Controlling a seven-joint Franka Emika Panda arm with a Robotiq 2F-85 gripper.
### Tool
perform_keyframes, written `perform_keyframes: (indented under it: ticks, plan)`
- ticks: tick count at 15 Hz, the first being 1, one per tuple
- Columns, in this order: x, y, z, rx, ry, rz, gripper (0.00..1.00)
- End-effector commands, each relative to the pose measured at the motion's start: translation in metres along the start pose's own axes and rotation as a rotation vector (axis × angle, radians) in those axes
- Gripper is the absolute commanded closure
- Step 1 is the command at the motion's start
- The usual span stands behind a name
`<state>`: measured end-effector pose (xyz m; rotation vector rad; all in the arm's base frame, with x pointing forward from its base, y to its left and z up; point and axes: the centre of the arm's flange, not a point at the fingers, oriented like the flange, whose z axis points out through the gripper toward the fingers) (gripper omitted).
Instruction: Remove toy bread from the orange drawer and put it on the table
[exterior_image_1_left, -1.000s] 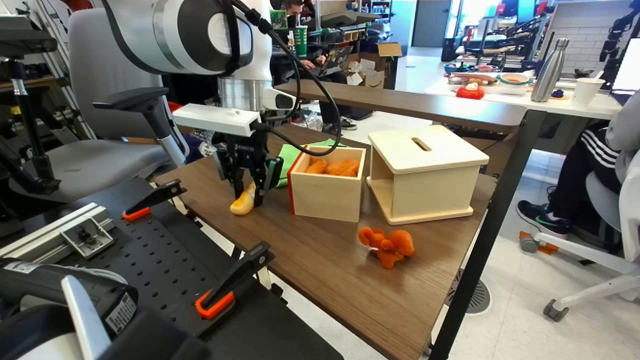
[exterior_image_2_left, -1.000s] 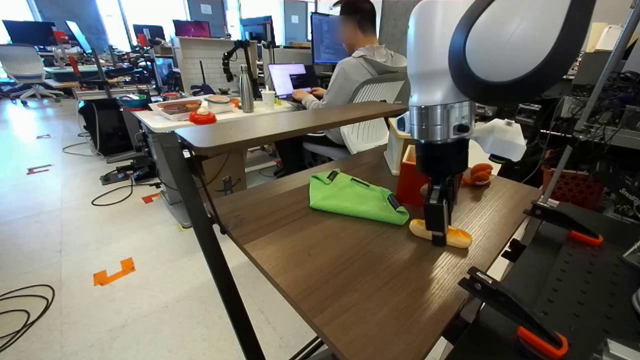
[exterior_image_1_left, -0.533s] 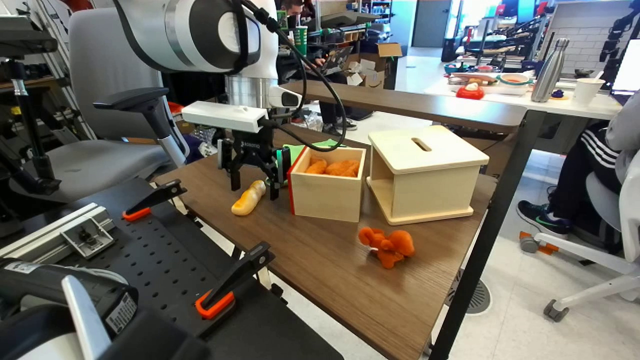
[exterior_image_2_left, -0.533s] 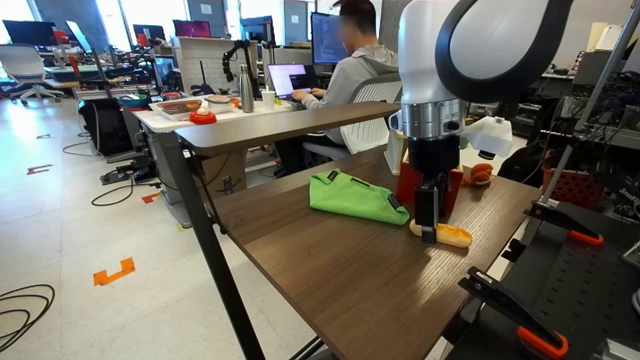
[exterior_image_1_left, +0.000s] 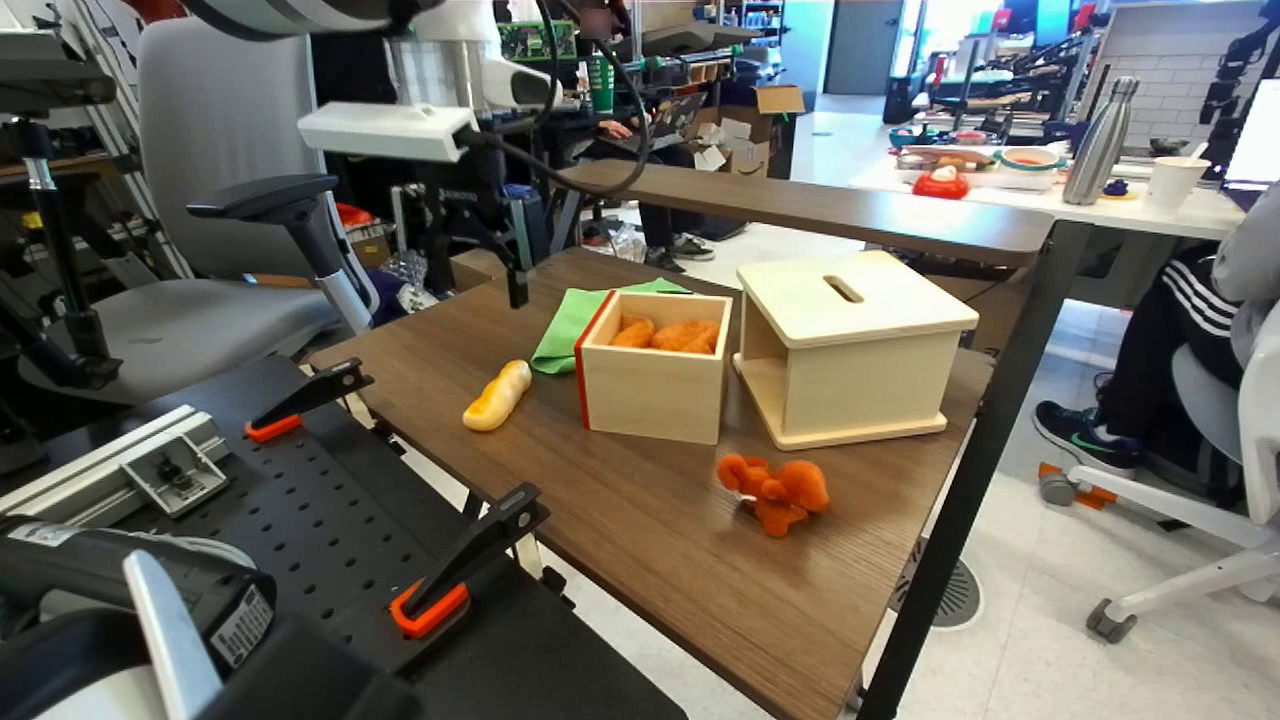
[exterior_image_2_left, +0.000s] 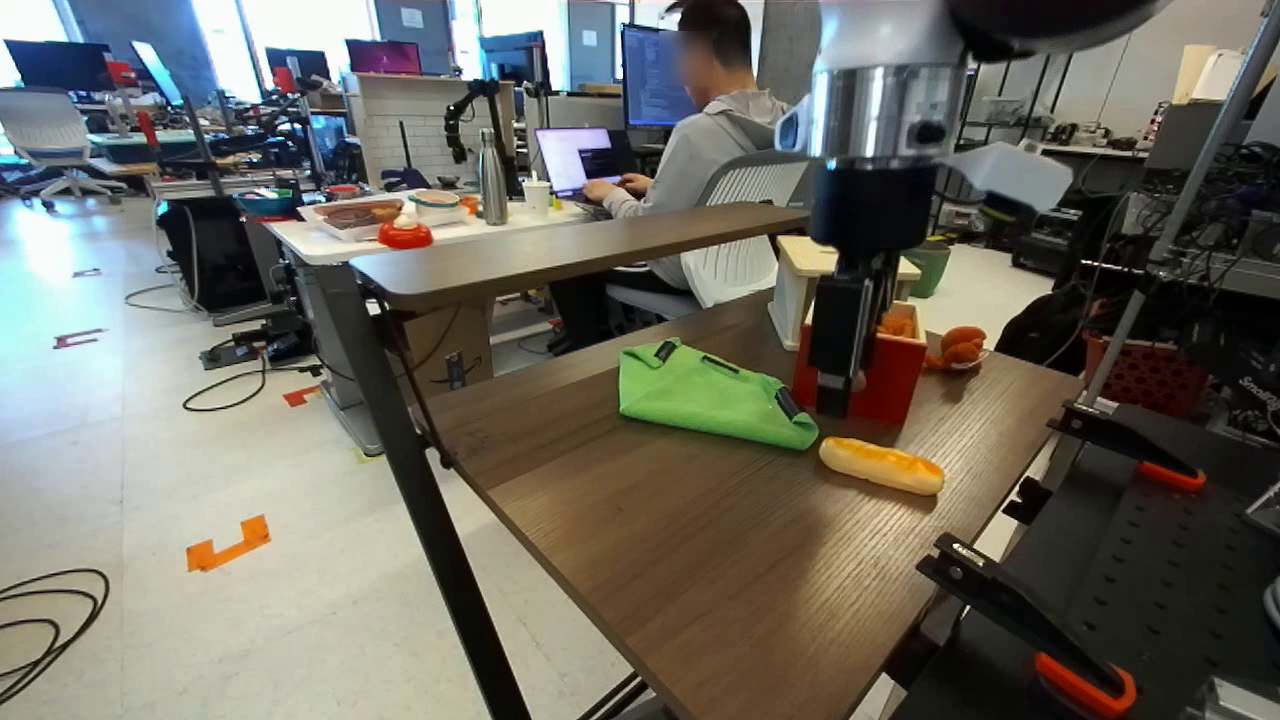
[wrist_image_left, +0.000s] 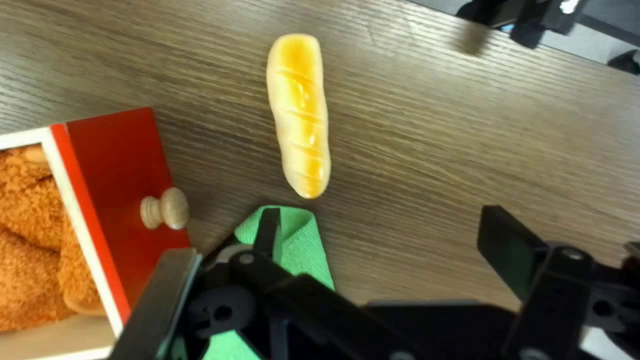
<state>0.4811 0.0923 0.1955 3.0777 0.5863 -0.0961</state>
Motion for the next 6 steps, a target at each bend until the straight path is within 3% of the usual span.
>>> perform_keyframes:
  ticks: [1, 2, 6]
  plan:
    - [-0.046, -0.017, -0.061, 0.005, 0.123, 0.044, 0.00]
    - [-0.013, -0.011, -0.031, 0.004, 0.063, 0.023, 0.00]
    - [-0.019, -0.012, -0.036, 0.001, 0.067, 0.025, 0.00]
